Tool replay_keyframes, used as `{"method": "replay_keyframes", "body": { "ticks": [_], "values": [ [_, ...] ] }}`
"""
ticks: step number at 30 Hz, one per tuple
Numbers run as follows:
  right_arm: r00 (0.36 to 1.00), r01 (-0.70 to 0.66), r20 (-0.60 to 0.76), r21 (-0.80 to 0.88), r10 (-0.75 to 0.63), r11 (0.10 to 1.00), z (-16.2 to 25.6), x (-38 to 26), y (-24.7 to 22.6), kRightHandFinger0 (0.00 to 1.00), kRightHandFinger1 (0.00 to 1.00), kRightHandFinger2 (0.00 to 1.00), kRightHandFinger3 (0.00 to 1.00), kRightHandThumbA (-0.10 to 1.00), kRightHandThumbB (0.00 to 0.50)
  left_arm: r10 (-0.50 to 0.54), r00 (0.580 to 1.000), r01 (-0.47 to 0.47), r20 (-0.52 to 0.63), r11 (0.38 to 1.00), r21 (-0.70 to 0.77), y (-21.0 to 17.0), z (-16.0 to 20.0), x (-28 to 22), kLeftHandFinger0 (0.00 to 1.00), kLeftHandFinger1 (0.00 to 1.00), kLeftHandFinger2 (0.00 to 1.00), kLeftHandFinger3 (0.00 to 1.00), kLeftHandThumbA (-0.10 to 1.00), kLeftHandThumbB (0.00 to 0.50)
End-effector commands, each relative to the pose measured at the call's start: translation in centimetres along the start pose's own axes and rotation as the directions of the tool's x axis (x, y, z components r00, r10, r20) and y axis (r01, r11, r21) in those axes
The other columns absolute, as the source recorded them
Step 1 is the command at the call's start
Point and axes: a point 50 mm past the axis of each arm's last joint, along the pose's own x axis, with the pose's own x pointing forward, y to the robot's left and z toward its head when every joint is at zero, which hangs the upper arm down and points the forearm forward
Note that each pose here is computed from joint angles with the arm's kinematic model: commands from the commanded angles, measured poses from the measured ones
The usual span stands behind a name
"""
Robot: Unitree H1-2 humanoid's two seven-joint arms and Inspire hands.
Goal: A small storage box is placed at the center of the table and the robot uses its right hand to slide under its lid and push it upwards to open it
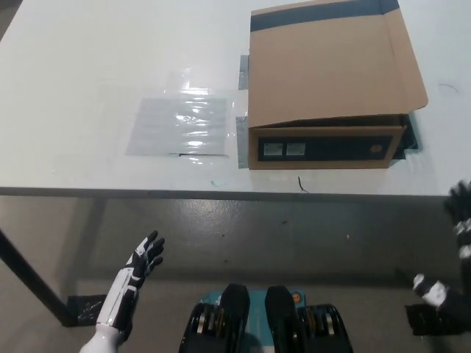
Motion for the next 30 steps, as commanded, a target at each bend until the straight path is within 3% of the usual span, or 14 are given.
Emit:
{"method": "replay_keyframes", "body": {
  "ticks": [1, 5, 9, 14, 30],
  "values": [
    [0.99, 0.016, 0.136, 0.087, -0.028, 0.996, 2.0, 3.8, -1.2, 1.0, 1.0, 1.0, 1.0, 1.0, 0.277, -0.022, 0.996, 0.022, 0.088, 1.0, 0.004, 0.3, 1.2, 1.1, 1.0, 1.0, 1.0, 1.0, 1.0, 0.5],
    [0.988, 0.049, 0.13, 0.231, -0.081, 0.972, 2.0, 6.3, -2.1, 1.0, 1.0, 1.0, 1.0, 1.0, 0.232, -0.024, 0.996, 0.023, 0.085, 1.0, 0.013, 0.3, 1.1, 0.9, 1.0, 1.0, 1.0, 1.0, 1.0, 0.5],
    [0.987, 0.091, 0.1, 0.32, -0.129, 0.943, 0.9, 9.1, -3.1, 1.0, 1.0, 1.0, 1.0, 1.0, 0.23, -0.028, 0.996, 0.027, 0.081, 1.0, 0.009, 0.3, 1.0, 0.9, 1.0, 1.0, 1.0, 1.0, 1.0, 0.5],
    [0.984, 0.127, 0.063, 0.412, -0.167, 0.902, -1.0, 12.1, -3.6, 1.0, 1.0, 1.0, 1.0, 1.0, 0.273, -0.03, 0.996, 0.03, 0.081, 1.0, -0.002, 0.1, 1.0, 0.9, 1.0, 1.0, 1.0, 1.0, 1.0, 0.5],
    [0.98, 0.187, -0.045, 0.527, -0.193, 0.829, -5.7, 19.7, -2.7, 1.0, 1.0, 1.0, 1.0, 1.0, 0.316, -0.034, 0.996, 0.033, 0.077, 0.999, 0.006, 0.0, 0.9, 0.9, 1.0, 1.0, 1.0, 1.0, 1.0, 0.5]
  ]
}}
